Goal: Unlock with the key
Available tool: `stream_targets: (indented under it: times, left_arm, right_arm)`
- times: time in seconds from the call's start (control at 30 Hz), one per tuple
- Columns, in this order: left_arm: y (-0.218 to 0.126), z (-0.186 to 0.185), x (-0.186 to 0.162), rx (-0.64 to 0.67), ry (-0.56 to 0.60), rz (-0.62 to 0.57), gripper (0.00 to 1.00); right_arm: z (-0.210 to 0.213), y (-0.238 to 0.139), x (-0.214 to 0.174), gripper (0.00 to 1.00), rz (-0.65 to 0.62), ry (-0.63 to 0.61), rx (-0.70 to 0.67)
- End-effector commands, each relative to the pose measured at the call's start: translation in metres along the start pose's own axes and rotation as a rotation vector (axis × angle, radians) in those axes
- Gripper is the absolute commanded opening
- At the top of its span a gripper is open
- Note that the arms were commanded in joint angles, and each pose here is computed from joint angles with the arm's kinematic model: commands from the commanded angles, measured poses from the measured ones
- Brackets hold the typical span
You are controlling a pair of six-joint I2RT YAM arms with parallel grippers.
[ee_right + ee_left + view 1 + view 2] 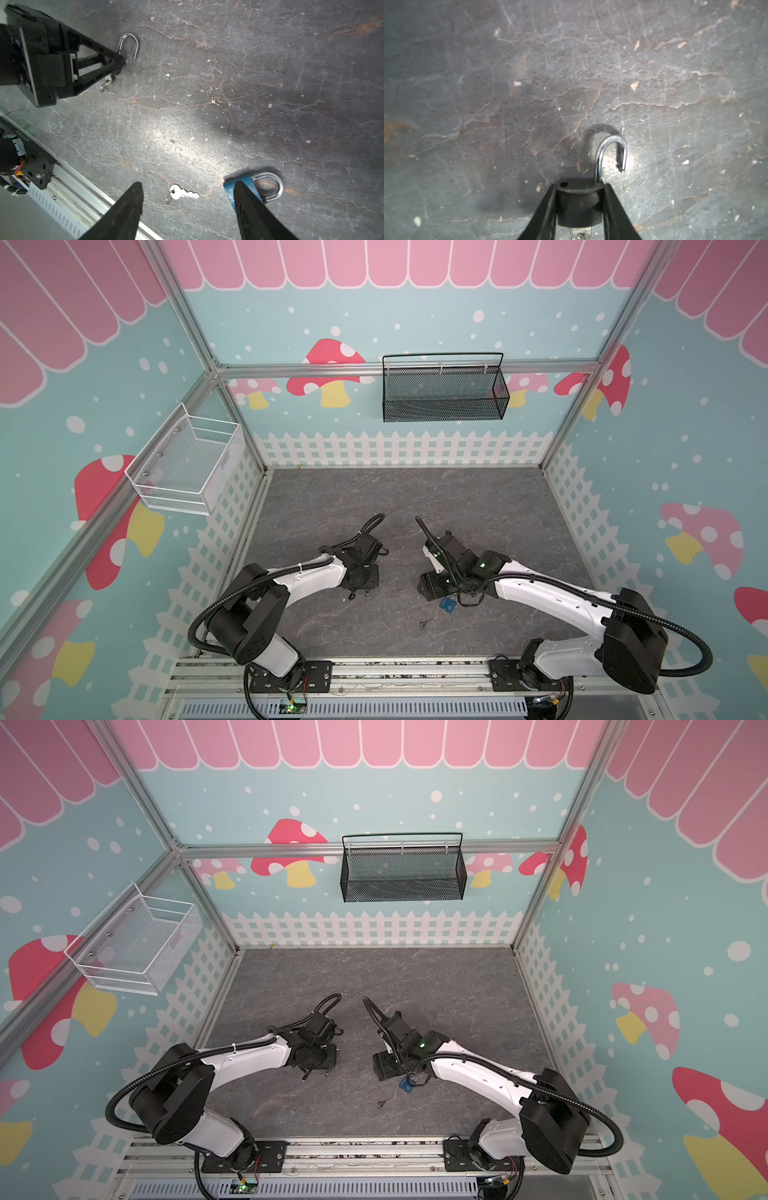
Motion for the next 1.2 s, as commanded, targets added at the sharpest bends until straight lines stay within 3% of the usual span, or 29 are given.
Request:
stream_targets:
  times: [0.0,0.17,0.63,1.17]
  left_arm:
    - [-0.01,0.007,-0.001,0.025,-0.032,-0.012,0.45]
    - [-0.032,0.002,0.01,-0.016,-0.049,-0.08,0.54]
    - [-0.107,-0.017,0.029,-0.266,-0.14,-0.409,0.56]
    - [-0.121,0.002,0.02,-0.26,-0.236,-0.504,0.56]
  right_arm:
    - [0.0,-0.002,-0.004,0.72,0.0,0.003,-0.004]
    - [0.0,0.0,-0.015,0.72,0.022,0.002,-0.005]
    - [0.016,0.017,-0.07,0.65,0.129,-0.074,-0.001]
    - [0.017,0.04,-0.096,0.51,0.175,-0.084,-0.057]
Point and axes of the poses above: each gripper's point midway between its finger pads, its own y axis out along the fingers, its own z axis along the line the jaws close on, x = y × z, the point moved 1 cm from there along -y, back along the fingers, and after that the axes turned 13 degrees about y, right-handed, at the moved point
